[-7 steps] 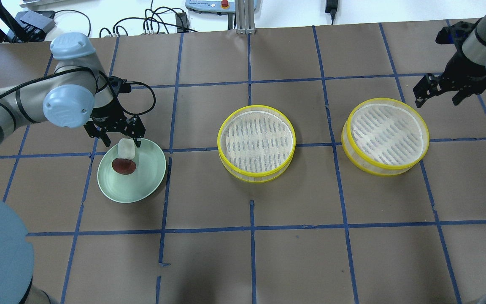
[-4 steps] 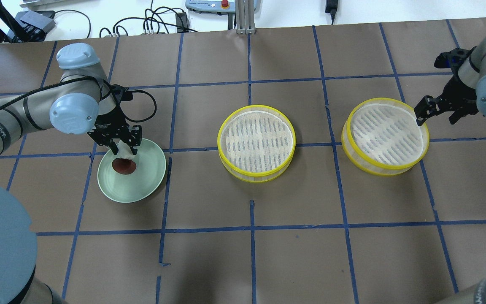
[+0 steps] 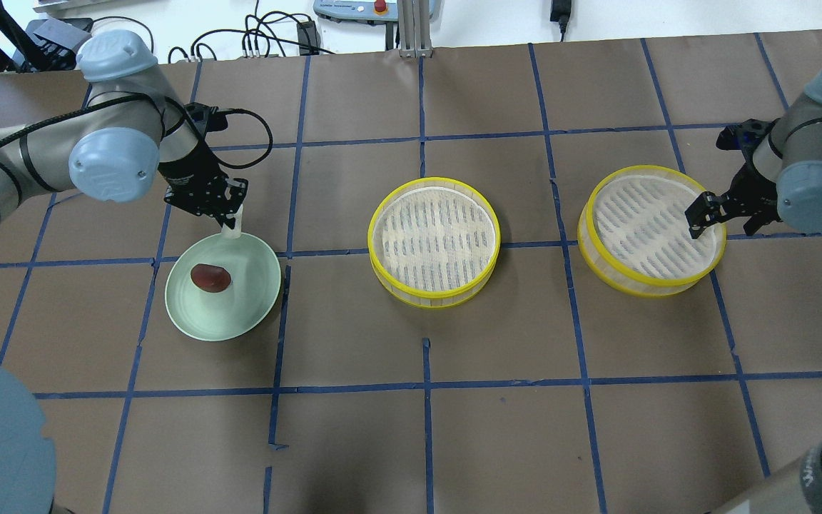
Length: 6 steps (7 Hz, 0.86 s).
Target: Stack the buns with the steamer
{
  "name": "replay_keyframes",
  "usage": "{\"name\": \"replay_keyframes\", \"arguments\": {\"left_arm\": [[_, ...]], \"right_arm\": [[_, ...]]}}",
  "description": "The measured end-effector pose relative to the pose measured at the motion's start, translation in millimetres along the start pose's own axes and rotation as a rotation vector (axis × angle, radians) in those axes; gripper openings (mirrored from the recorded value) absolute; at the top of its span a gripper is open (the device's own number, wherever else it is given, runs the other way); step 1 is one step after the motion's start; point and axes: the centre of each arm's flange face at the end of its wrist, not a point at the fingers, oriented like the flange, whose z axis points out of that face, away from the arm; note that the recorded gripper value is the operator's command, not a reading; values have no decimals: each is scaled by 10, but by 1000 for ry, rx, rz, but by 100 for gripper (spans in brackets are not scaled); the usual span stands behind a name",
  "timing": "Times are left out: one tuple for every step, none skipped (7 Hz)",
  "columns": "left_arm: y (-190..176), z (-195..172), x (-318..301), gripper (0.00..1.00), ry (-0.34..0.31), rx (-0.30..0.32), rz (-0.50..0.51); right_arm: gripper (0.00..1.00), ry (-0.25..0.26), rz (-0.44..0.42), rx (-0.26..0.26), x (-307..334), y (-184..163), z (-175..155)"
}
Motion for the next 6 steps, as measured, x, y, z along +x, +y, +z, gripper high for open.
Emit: {"name": "replay_keyframes", "arguments": {"left_arm": [[143, -90, 556, 13, 31, 11, -34], [324, -98, 1225, 20, 42, 39, -53], [467, -36, 1835, 38, 79, 95, -95], [537, 97, 2280, 99, 136, 137, -143], [551, 238, 2510, 100, 168, 156, -162], [555, 287, 2592, 100, 176, 165, -164]], "right_arm": [[12, 1, 0, 4, 5, -10, -12], [7, 1, 0, 5, 6, -13, -15], [4, 1, -1, 6, 6, -14, -19], [3, -1, -4, 9, 2, -14, -27], [3, -2, -10, 14, 0, -14, -49], [4, 2, -13, 19, 5, -18, -87]]}}
